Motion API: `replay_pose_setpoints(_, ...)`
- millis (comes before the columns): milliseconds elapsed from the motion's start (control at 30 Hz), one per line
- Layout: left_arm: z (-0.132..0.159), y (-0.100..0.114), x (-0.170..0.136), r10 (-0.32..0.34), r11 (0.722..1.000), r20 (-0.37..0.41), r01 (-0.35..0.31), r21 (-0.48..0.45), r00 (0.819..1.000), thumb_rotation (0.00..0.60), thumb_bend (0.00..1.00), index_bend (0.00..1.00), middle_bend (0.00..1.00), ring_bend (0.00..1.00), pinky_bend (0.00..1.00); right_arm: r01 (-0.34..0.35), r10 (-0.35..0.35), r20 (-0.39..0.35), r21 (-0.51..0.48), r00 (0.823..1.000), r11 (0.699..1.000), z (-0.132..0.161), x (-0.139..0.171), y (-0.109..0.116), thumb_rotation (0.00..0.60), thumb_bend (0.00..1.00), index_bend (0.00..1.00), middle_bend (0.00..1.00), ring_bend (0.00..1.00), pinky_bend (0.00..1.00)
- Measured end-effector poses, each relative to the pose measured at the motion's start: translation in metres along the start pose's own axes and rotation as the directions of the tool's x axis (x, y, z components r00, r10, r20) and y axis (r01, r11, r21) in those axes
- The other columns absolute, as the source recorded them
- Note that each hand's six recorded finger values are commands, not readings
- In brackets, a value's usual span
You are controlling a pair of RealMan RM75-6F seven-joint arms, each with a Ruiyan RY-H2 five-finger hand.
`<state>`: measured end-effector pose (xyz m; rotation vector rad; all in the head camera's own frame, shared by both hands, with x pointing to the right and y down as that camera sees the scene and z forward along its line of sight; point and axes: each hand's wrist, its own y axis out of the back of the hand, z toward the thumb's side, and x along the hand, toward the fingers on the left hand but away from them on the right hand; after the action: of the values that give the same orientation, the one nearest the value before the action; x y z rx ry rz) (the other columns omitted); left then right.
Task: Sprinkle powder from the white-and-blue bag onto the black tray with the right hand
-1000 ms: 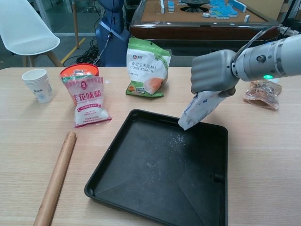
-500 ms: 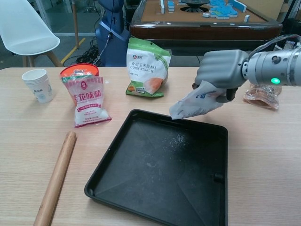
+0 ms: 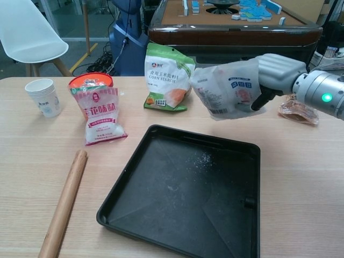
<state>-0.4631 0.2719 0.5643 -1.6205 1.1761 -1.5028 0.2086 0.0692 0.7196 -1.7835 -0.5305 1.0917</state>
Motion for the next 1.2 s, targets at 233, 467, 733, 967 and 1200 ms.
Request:
replay_pose_setpoints(233, -0.001, -0.001, -0.001, -0.004, 1.0, -0.006, 0.004, 0.001, 1.0, 0.6, 0.27, 0.16, 0.14, 0.19, 0.11, 0.096, -0.064, 0.101, -0.356, 0.993, 0.93, -0.014, 0.0, -0.011, 0.6, 0.88, 0.91, 0.81, 0.73, 0.8)
replay_pose_setpoints(467, 0.002, -0.001, 0.0, -0.005, 1.0, 0.001, 0.005, 0.004, 1.0, 0.6, 0.27, 0.16, 0.14, 0.19, 0.11, 0.12, -0.029, 0.164, -0.579, 0.986, 0.807, -0.022, -0.001, -0.03, 0.6, 0.88, 0.91, 0.75, 0.68, 0.77)
replay_pose_setpoints(733, 0.002, -0.003, 0.0, -0.012, 1.0, 0.0, 0.012, 0.006, 1.0, 0.6, 0.27, 0.16, 0.14, 0.19, 0.11, 0.05, 0.07, 0.15, -0.671, 0.986, 0.74, -0.023, -0.008, -0.053, 0.6, 0.8, 0.8, 0.65, 0.58, 0.62)
replay_pose_setpoints(967, 0.0, -0.005, 0.001, -0.019, 1.0, -0.007, 0.019, 0.006, 1.0, 0.6, 0.27, 0.16, 0.14, 0.19, 0.11, 0.005, 0.101, 0.119, -0.672, 0.988, 0.741, -0.018, -0.019, -0.058, 0.6, 0.76, 0.71, 0.55, 0.46, 0.5)
replay_pose_setpoints(1200, -0.001, -0.006, 0.002, -0.024, 1.0, -0.012, 0.024, 0.005, 1.0, 0.6, 0.27, 0.16, 0.14, 0.19, 0.11, -0.064, 0.144, 0.067, -0.666, 0.987, 0.743, -0.009, -0.022, -0.065, 0.6, 0.71, 0.56, 0.42, 0.26, 0.3)
